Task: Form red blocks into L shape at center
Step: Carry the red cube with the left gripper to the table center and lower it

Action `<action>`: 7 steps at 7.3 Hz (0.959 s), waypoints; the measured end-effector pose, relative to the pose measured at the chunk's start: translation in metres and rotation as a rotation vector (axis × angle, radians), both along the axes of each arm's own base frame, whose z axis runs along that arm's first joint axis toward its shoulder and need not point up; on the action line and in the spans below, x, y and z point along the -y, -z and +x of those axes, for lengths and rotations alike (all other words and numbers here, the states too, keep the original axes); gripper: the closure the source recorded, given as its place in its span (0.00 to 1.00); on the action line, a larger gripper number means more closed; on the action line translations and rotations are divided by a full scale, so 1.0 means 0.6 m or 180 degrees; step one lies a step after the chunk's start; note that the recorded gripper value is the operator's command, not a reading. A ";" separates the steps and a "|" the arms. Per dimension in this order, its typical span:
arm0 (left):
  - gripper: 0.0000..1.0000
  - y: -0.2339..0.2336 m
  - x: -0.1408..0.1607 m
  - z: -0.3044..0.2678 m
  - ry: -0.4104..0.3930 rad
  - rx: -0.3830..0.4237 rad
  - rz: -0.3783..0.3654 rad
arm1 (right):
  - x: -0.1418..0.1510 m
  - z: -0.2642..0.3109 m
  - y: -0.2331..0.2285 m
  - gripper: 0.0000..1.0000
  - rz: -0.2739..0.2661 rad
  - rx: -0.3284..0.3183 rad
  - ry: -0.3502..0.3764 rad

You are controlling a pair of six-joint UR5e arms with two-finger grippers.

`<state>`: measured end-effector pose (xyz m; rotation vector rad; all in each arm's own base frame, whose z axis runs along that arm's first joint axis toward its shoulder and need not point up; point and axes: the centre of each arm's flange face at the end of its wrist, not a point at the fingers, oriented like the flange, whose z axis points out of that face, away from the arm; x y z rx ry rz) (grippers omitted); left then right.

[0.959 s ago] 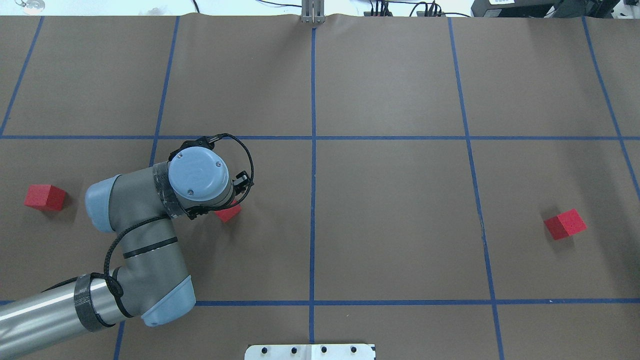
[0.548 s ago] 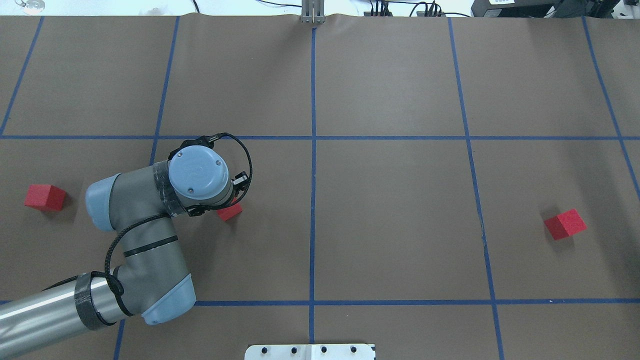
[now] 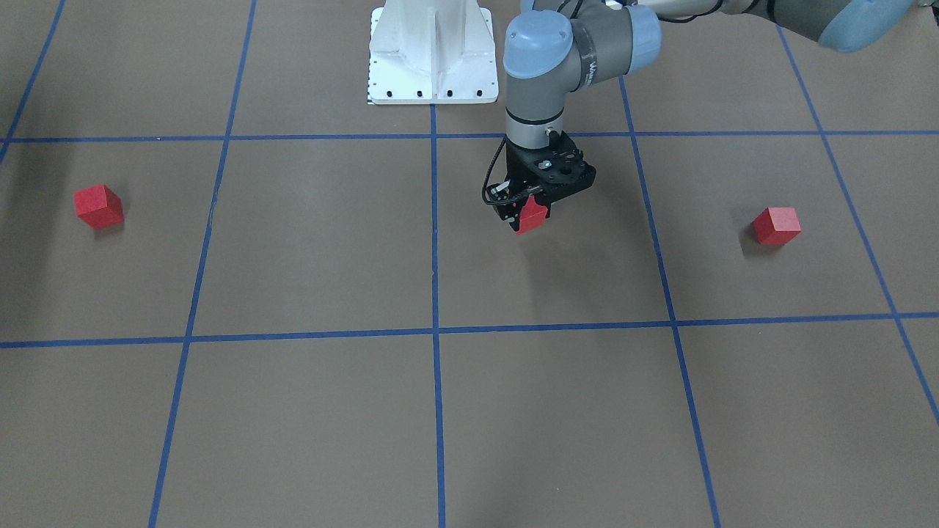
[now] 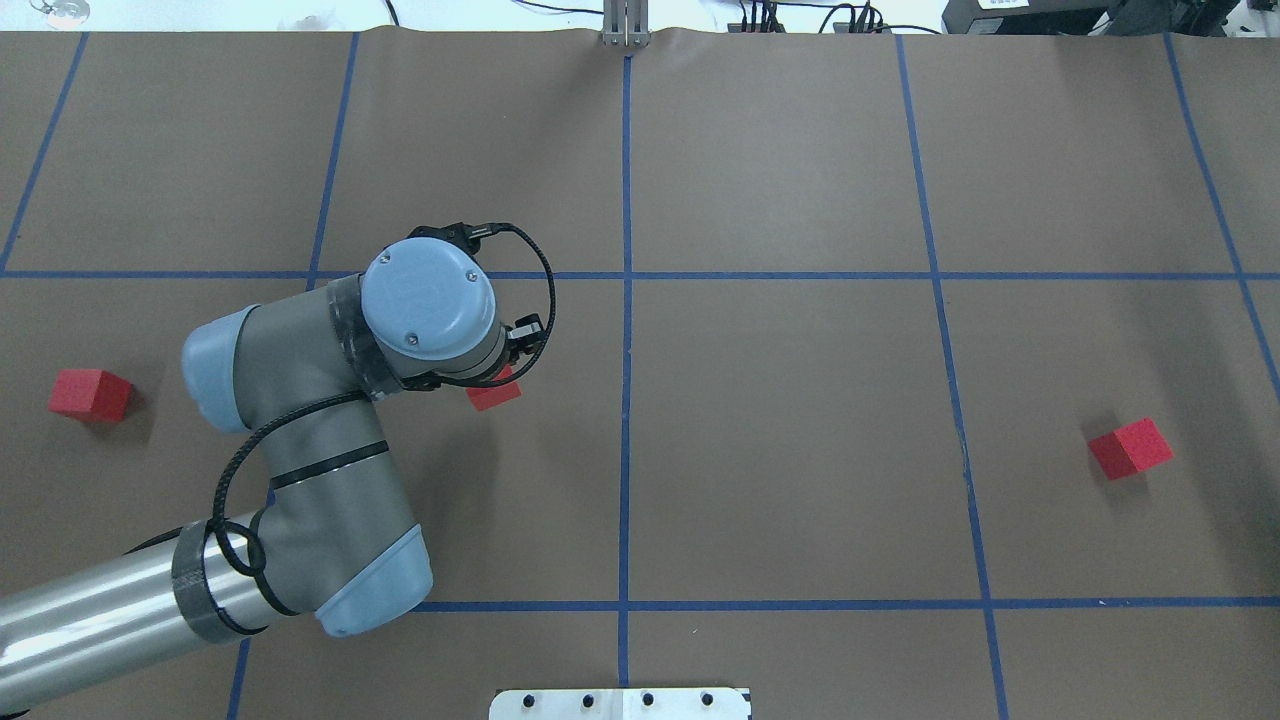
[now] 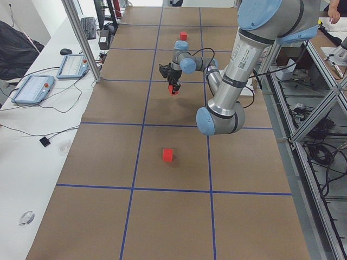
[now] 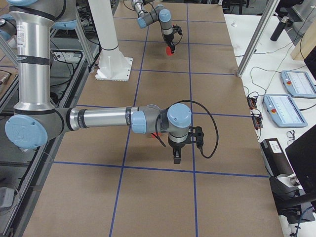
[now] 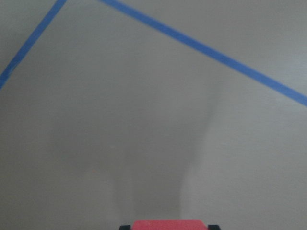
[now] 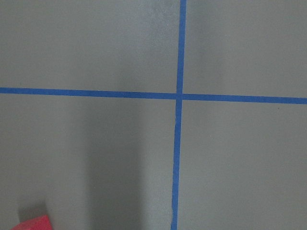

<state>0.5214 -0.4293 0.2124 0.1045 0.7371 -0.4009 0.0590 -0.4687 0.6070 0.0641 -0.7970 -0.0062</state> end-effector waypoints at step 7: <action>1.00 0.088 0.147 0.174 -0.0872 0.0154 0.1145 | -0.002 0.000 -0.002 0.01 -0.0018 0.0009 -0.0003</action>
